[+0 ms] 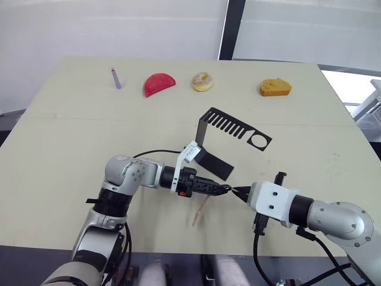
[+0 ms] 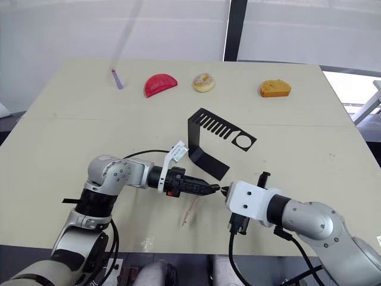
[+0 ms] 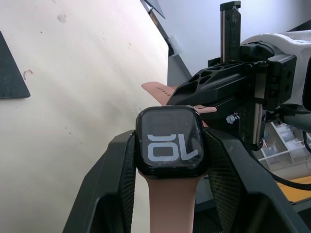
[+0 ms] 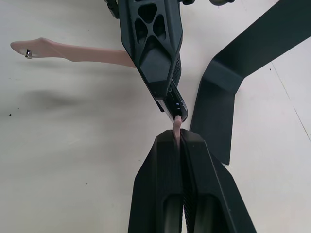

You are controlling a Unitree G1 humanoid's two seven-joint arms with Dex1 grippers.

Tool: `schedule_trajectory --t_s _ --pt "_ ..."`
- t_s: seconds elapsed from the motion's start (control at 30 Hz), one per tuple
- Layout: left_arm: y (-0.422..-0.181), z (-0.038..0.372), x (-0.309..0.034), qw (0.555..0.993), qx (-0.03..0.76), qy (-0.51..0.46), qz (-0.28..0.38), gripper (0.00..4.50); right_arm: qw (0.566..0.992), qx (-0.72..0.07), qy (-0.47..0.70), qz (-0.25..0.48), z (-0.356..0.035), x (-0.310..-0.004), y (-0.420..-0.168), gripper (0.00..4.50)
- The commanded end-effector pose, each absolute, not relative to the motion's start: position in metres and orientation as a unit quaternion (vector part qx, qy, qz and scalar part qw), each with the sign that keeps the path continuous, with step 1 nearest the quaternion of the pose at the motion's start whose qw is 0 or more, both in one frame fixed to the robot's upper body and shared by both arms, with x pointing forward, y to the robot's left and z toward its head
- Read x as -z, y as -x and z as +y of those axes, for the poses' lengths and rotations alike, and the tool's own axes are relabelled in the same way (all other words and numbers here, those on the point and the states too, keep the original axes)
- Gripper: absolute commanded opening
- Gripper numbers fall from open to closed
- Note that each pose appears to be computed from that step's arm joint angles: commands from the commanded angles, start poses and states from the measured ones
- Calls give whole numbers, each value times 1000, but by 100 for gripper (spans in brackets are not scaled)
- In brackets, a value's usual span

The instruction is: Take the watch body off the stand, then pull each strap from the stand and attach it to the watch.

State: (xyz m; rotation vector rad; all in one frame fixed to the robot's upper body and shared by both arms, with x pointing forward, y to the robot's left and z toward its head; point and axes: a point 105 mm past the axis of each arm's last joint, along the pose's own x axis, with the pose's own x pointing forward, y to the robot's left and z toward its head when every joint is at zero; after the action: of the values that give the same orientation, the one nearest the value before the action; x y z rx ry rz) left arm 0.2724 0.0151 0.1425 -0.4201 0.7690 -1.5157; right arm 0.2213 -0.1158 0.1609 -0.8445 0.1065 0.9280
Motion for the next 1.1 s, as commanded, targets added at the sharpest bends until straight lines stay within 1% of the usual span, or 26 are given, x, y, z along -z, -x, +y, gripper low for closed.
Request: schedule_trajectory --t_s 0.03,1.1 --pt "-259 1 -162 609 708 178 310 160 795 -453 404 9 -101 -174 -211 0" --pt "-256 -4 -166 604 714 180 305 160 795 -449 407 18 -99 -176 -217 0"
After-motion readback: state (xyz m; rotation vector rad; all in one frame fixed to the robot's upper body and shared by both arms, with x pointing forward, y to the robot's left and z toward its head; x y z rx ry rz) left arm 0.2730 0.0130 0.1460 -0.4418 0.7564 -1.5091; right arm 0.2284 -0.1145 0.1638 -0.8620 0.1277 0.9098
